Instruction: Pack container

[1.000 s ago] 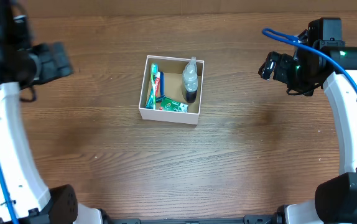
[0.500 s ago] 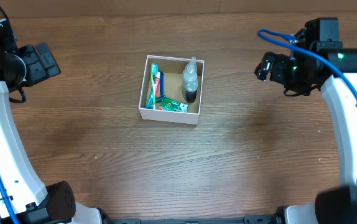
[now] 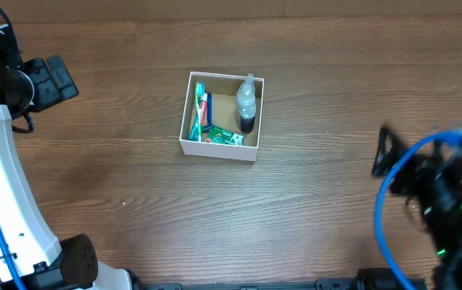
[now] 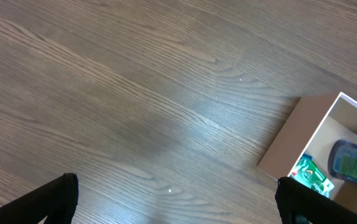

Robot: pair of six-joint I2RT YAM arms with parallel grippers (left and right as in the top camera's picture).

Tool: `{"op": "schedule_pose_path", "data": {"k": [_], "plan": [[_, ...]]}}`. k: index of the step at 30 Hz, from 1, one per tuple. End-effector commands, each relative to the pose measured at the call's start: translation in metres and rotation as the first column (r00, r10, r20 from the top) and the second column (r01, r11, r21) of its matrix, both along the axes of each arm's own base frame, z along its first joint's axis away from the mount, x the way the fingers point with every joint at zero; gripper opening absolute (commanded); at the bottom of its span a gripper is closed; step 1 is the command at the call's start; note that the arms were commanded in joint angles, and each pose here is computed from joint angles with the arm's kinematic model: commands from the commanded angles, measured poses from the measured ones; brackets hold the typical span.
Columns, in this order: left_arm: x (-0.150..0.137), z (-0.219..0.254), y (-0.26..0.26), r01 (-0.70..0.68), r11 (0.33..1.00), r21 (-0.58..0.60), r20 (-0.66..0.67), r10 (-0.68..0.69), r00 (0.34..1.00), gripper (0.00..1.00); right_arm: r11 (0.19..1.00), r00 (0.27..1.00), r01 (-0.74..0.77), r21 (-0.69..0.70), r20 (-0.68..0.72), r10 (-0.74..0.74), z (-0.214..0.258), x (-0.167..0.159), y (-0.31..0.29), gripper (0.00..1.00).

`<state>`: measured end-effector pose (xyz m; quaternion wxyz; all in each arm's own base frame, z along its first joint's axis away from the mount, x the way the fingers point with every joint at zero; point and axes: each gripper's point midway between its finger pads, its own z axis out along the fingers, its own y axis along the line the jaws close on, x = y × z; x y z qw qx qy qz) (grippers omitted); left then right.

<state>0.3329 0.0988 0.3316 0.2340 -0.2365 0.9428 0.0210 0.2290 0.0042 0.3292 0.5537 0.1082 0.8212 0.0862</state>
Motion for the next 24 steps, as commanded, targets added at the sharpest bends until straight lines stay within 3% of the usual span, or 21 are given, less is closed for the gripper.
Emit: {"op": "schedule_pose_path", "data": {"k": [1, 9, 24], "plan": [[0.001, 0.003, 0.001, 0.001, 1.000, 0.006, 0.010, -0.002, 1.000, 1.00, 1.000, 0.998, 0.027, -0.003, -0.060, -0.027, -0.071, -0.011, -0.006, 1.00], [0.001, 0.003, 0.001, 0.001, 1.000, 0.007, 0.010, -0.001, 1.000, 1.00, 0.999, 0.999, 0.032, 0.003, -0.028, -0.031, -0.168, -0.015, -0.007, 1.00], [0.001, 0.003, 0.001, 0.001, 1.000, 0.007, 0.010, -0.001, 1.000, 1.00, 0.999, 0.997, 0.032, 0.002, -0.068, -0.031, -0.225, -0.017, -0.007, 1.00]]}}
